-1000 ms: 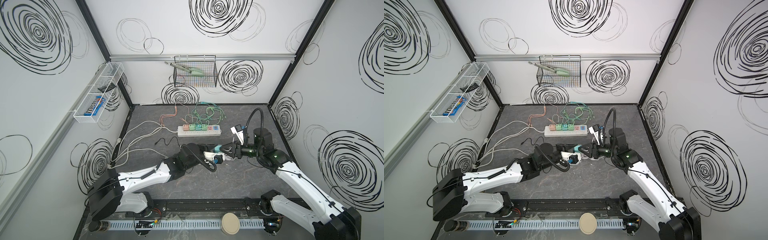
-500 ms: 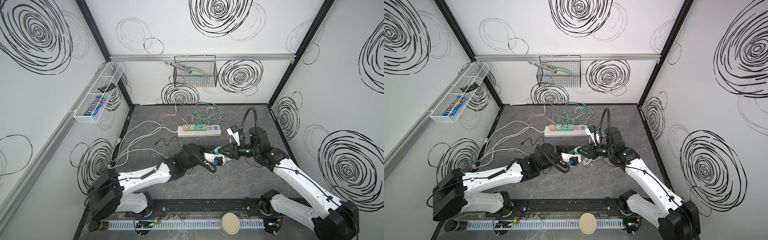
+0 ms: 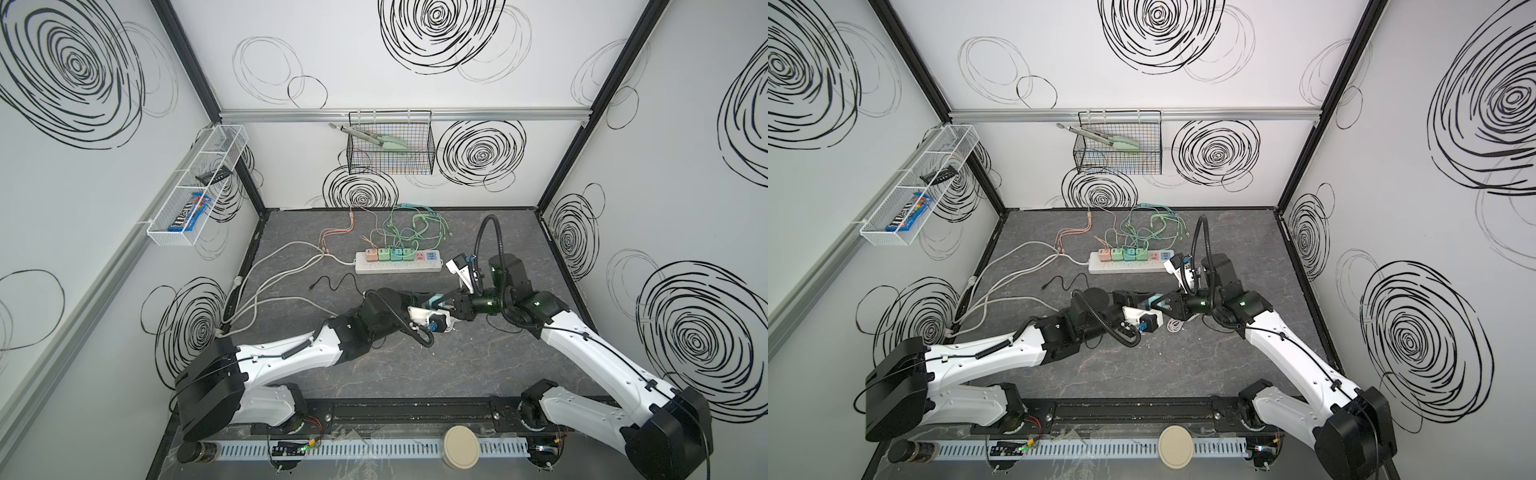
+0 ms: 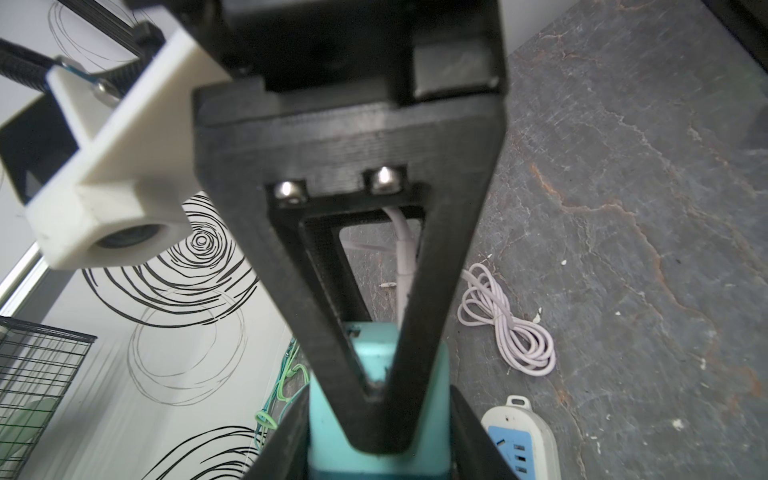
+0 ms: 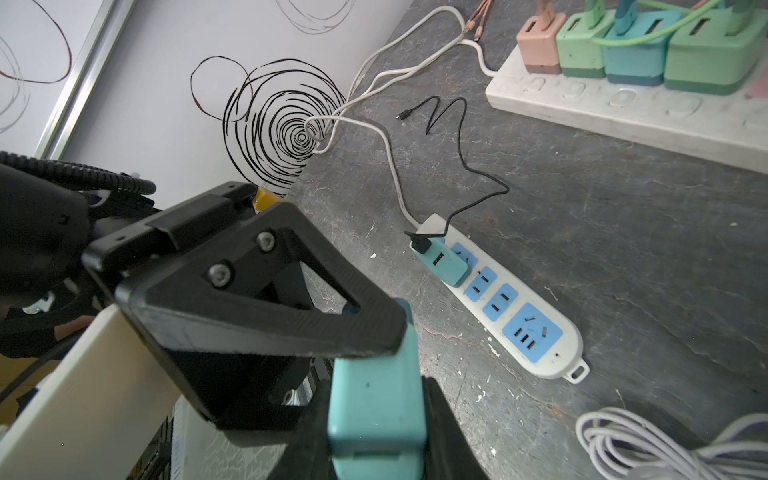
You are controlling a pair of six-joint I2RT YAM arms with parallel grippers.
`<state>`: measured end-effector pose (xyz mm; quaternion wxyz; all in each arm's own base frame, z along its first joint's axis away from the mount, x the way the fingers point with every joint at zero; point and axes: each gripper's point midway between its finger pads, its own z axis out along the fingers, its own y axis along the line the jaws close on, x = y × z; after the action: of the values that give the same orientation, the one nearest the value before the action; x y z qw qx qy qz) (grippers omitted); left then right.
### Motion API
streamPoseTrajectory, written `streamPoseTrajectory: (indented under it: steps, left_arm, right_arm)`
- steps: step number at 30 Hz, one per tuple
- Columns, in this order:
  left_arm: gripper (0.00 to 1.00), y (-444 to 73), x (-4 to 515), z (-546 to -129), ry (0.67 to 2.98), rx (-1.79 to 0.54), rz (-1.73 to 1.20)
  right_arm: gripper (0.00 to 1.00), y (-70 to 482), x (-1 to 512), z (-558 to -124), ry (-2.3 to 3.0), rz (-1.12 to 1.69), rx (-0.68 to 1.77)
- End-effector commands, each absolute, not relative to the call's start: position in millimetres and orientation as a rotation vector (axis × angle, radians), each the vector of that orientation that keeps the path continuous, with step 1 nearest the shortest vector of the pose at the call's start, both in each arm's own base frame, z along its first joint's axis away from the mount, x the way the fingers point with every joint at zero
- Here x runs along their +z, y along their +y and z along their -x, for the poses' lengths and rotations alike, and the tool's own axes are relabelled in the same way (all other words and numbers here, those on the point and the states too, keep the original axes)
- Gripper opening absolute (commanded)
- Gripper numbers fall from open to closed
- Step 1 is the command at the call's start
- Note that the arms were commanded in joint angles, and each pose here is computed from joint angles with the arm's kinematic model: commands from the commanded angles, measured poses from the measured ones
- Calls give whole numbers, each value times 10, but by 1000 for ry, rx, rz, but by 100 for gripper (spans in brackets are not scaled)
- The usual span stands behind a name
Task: Insert the plug
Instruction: 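Open the left gripper and withdraw it while the right holds the teal block, then carry the teal block with the right gripper over the blue-socket strip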
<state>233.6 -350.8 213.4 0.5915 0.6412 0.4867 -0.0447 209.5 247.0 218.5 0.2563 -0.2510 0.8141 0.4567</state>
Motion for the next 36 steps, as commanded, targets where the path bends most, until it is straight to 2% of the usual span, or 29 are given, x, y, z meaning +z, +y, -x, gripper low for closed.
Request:
streamPoseTrajectory:
  steps: [1, 3, 4, 7, 9, 13, 14, 21, 25, 30, 36]
  left_arm:
    - [0, -3535, 2389, -2377, 1099, -100, -1425]
    - [22, -3529, 2431, -2363, 1111, -130, -1394]
    - [35, -3517, 2465, -2352, 1114, -148, -1369]
    - [64, -3446, 2559, -2340, 1134, -196, -1292]
    - [79, -3372, 2600, -2342, 1161, -219, -1252]
    - [99, -3168, 2681, -2368, 1229, -244, -1135]
    - [96, -3101, 2696, -2373, 1245, -252, -1101]
    - [96, -2497, 2966, -2481, 1327, -277, -712]
    - [96, -2155, 3086, -2543, 1354, -308, -494]
    - [96, -1647, 2993, -2750, 1490, -279, -206]
    - [96, -1364, 2850, -2870, 1597, -302, -95]
  right_arm:
    - [12, 2505, 2402, -2048, 2163, 690, 1280]
    - [2, 2503, 2395, -2059, 2158, 698, 1267]
    - [0, 2498, 2390, -2069, 2154, 706, 1253]
    - [0, 2471, 2382, -2129, 2141, 728, 1183]
    - [0, 2448, 2363, -2198, 2129, 738, 1120]
    - [0, 2379, 2340, -2361, 2096, 716, 992]
    - [0, 2349, 2347, -2420, 2085, 697, 953]
    - [0, 2150, 2361, -2681, 2017, 613, 734]
    - [0, 2180, 2333, -2627, 1986, 731, 706]
    - [0, 2201, 2173, -2598, 2016, 846, 669]
    - [0, 2210, 2140, -2620, 1993, 937, 605]
